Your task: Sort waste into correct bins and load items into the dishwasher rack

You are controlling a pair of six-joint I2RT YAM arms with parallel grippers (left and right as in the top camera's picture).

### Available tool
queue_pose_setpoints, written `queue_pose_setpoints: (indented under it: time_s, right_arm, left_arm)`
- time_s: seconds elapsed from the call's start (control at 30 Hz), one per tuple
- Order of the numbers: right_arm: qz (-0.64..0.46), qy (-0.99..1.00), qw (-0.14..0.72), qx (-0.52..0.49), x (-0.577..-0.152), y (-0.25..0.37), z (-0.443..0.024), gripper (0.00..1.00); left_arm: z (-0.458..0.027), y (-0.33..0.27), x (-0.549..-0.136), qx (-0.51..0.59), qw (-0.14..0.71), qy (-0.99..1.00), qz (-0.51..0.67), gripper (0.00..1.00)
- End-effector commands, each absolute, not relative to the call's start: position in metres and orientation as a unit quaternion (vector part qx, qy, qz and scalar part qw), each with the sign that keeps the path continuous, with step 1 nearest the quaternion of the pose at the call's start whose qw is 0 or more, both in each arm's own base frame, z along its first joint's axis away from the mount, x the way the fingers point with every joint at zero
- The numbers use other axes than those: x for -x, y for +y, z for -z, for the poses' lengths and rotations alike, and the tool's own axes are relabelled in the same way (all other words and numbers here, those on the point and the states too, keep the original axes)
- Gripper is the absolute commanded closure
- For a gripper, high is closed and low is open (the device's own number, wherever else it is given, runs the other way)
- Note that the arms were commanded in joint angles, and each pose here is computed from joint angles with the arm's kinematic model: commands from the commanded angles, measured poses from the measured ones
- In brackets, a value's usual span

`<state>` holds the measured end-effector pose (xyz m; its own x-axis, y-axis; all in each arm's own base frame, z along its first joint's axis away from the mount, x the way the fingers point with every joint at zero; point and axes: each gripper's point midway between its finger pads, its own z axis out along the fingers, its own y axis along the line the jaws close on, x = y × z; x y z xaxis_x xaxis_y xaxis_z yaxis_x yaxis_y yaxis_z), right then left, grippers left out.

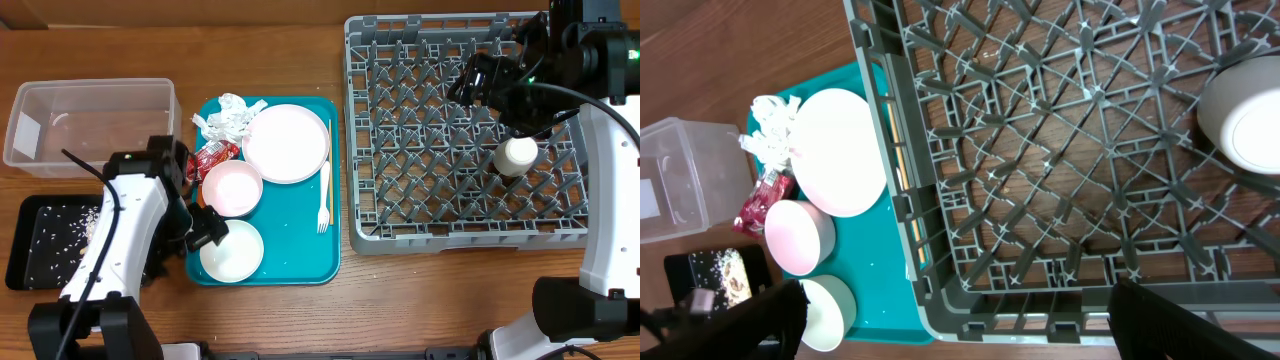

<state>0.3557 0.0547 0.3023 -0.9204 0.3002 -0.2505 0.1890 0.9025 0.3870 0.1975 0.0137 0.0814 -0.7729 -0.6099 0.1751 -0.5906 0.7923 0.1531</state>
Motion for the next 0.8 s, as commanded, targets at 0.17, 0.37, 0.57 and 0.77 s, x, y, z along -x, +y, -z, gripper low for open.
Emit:
queue_pose_setpoints:
  time_s: [0.17, 0.37, 0.57, 0.77]
  right_arm:
    - [-0.185, 0.961, 0.166, -0.119, -0.356, 0.056, -0.309, 0.0]
    - [-0.185, 0.961, 0.166, -0.119, -0.356, 0.056, -0.309, 0.0]
    - [-0.185, 0.961, 0.166, -0.119, -0.356, 0.056, -0.309, 0.0]
    - [-0.185, 0.961, 0.166, -0.119, -0.356, 0.056, -0.309, 0.0]
  left_arm:
    - [-0.045, 0.002, -0.179, -0.316, 0.129, -0.94, 0.019, 0.08]
    - [-0.039, 0.002, -0.177, -0.316, 0.129, -0.94, 0.019, 0.14]
    - [-0.039, 0.002, -0.178, -0.316, 0.128, -0.94, 0.018, 0.41]
    - [-0.039, 0.0, -0.178, -0.316, 0.129, -0.94, 0.013, 0.41]
